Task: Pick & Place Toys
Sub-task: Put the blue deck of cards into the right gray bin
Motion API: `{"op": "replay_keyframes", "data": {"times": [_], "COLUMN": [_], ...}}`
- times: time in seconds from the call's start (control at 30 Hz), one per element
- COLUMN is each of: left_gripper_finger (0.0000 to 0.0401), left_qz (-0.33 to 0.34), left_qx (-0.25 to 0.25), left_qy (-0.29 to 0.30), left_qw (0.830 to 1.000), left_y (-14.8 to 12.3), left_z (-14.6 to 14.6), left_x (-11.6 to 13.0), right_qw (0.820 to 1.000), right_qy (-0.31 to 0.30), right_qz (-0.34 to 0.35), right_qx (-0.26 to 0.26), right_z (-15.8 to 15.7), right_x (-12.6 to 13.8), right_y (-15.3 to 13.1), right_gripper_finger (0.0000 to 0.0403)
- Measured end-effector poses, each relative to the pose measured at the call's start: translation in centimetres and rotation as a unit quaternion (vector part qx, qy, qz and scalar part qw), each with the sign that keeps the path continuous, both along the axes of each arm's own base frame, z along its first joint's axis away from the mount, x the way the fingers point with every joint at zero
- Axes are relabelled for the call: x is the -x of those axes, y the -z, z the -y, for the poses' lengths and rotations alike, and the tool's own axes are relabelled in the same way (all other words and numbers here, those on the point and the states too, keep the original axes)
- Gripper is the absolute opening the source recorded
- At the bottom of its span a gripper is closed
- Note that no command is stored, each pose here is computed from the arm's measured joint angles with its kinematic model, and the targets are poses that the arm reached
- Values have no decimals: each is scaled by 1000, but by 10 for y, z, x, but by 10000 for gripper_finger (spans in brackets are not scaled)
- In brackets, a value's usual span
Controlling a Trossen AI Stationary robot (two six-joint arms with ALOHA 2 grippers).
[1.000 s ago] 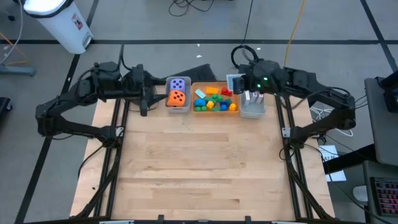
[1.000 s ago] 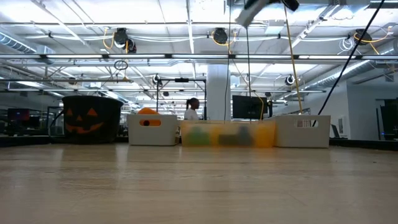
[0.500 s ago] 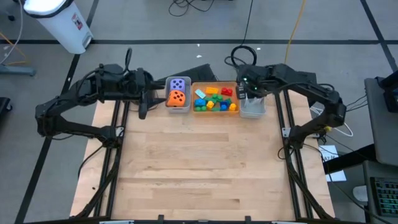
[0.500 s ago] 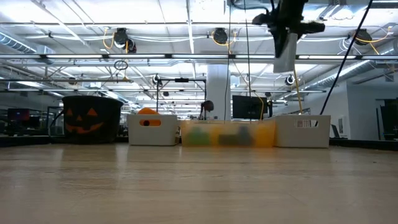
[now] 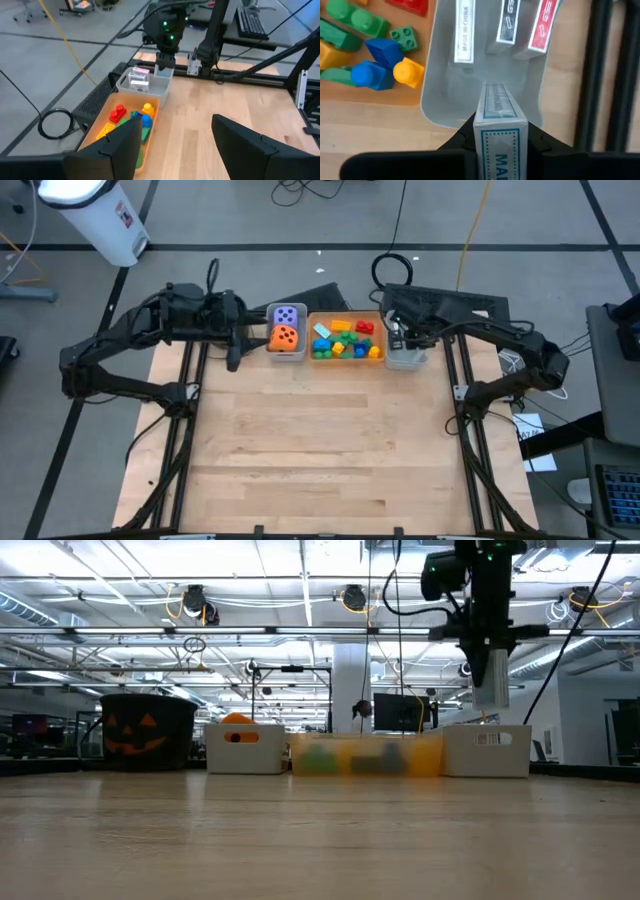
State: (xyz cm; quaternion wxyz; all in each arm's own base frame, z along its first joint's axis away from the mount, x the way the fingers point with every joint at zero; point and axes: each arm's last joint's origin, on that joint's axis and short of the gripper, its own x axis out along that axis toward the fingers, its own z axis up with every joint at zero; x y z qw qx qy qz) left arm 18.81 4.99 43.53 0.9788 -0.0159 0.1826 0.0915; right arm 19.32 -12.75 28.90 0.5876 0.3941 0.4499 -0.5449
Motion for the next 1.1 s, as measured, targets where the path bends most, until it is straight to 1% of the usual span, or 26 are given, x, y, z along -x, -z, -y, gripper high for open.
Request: {"op": "replay_keyframes", "data": {"times": [0.23,0.47,0.7,0.93,1.1], "left_gripper_finger": [246,246,246,246,246], "left_qz": [-28,-49,-52,-48,-48], "left_qx": [15,26,33,22,21], "left_qy": [0,-2,-4,0,1], "left_qw": [1000,998,998,999,999], "left_y": [11,21,24,23,22], "left_z": [-5,-10,-11,-11,-11], "left_x": [-18,-33,-39,-39,-39], "right_qw": [999,998,996,997,997], "right_qy": [25,31,37,33,33], "right_qz": [28,53,79,76,64], "right_qx": [-14,7,2,1,-11], "right_z": [11,26,40,42,45], "right_x": [21,31,41,42,38], "right_y": [26,28,27,27,34], "right_gripper_finger": [54,54,54,54,54]}}
